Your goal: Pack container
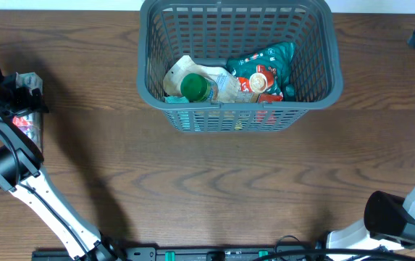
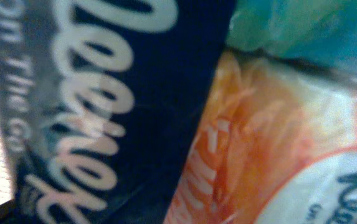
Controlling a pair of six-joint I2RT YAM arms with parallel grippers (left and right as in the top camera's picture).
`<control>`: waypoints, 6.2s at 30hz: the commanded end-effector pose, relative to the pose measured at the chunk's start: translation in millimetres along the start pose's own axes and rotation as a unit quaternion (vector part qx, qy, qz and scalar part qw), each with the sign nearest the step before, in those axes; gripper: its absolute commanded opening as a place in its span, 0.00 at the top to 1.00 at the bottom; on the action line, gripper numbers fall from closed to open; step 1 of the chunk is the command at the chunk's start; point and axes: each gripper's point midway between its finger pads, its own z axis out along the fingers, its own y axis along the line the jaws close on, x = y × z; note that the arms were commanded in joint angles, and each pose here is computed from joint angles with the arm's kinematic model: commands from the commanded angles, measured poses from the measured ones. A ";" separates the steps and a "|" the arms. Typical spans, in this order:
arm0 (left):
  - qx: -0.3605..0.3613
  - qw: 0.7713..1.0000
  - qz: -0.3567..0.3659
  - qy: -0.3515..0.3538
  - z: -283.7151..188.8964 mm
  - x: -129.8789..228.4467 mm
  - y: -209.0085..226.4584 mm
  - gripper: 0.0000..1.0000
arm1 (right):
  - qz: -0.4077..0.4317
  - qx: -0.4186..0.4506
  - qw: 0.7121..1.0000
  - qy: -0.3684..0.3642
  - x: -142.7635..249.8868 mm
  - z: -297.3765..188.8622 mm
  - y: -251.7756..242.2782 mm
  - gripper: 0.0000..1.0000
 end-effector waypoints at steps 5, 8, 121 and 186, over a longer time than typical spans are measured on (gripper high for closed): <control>0.017 1.000 0.003 0.026 17.6 12.5 -8.2 0.01 | 0.011 0.004 1.000 0.000 -0.1 0.2 -2.9 0.01; 0.019 0.999 0.003 0.033 17.9 15.7 -10.2 0.08 | 0.011 0.003 1.000 0.000 -0.2 0.1 -2.9 0.01; 0.164 0.668 0.633 -0.356 -256.2 128.5 -554.5 0.02 | 0.011 0.004 1.000 0.000 -0.1 0.2 -2.9 0.01; -0.126 0.851 0.141 -0.489 -394.5 17.9 -257.8 0.01 | 0.011 0.004 1.000 0.000 -0.1 0.2 -2.9 0.01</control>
